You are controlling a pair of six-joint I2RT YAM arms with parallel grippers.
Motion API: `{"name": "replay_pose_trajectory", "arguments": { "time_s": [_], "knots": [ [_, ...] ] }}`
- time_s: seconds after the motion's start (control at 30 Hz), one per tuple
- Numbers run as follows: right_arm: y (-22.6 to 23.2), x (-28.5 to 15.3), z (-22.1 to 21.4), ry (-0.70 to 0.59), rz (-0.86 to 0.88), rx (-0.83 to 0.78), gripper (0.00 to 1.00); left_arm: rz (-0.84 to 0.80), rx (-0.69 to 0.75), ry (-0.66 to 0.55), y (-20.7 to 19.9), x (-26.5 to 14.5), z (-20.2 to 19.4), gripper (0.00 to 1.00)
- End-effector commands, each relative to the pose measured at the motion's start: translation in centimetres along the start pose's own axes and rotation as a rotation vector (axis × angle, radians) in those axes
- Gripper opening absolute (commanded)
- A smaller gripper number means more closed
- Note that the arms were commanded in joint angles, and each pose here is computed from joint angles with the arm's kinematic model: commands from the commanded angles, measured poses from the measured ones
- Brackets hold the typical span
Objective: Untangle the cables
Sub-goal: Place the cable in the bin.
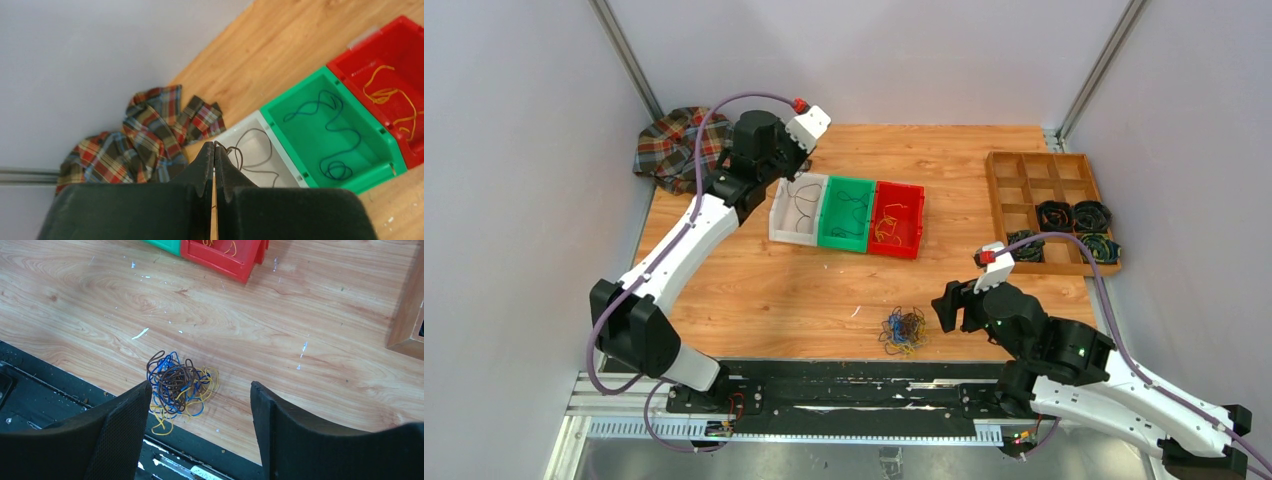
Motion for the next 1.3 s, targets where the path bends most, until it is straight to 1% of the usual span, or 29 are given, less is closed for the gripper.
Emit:
{"name": "replay_pose_trajectory", "arguments": {
  "time_s": [0.0,0.13,0.3,0.43,0.53,0.67,0.77,0.93,1.07,1.17,1.27],
  "knots": [
    [-0.1,0.1,-0.1,0.005,-0.023,0.000,0.72,-0.040,-0.059,0.041,-0.8,0.5,-1.2,0.01],
    [-0.1,0.2,-0.2,0.013,-0.027,0.002,0.72,-0.092,-0.106,0.053,-1.5,1.2,-1.4,0.01],
    [-0.1,0.3,-0.3,0.015,-0.032,0.002,0.72,-0.131,-0.144,0.100,-2.2,2.5,-2.5,0.01],
    [-0.1,0.4,-0.5,0.019,-0.032,0.001,0.72,-0.114,-0.127,0.144,-2.6,3.5,-4.3,0.01],
    [-0.1,0.5,-0.7,0.027,-0.035,-0.002,0.72,-0.099,-0.112,0.155,-2.8,4.1,-5.6,0.00],
    [0.0,0.8,-0.9,0.043,-0.044,-0.006,0.72,-0.098,-0.124,0.171,-3.1,5.1,-6.7,0.00],
    [0.2,1.1,-1.0,0.050,-0.048,-0.008,0.72,-0.085,-0.129,0.173,-3.0,5.9,-7.3,0.00],
    [0.5,1.7,-1.0,0.060,-0.049,-0.005,0.72,-0.041,-0.131,0.215,-2.3,7.4,-9.5,0.00],
    [0.9,2.3,-1.4,0.068,-0.044,0.004,0.72,0.004,-0.063,0.259,-2.1,8.2,-11.8,0.00],
    [1.2,2.8,-1.6,0.072,-0.039,0.009,0.72,0.018,-0.004,0.268,-2.3,8.6,-13.4,0.01],
    [1.4,3.1,-1.6,0.076,-0.040,0.008,0.73,0.014,0.005,0.276,-2.7,9.1,-14.6,0.00]
  ]
}}
Point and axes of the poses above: each gripper's point midway between its finger pads, its own x axis out along the fingers, its own y axis along the line the jaws close on, z = x × y, the point moved 9 cm from there along -x, back along the fingers, and after that the axes turned 5 degrees about -x, right-handed, at the moved point
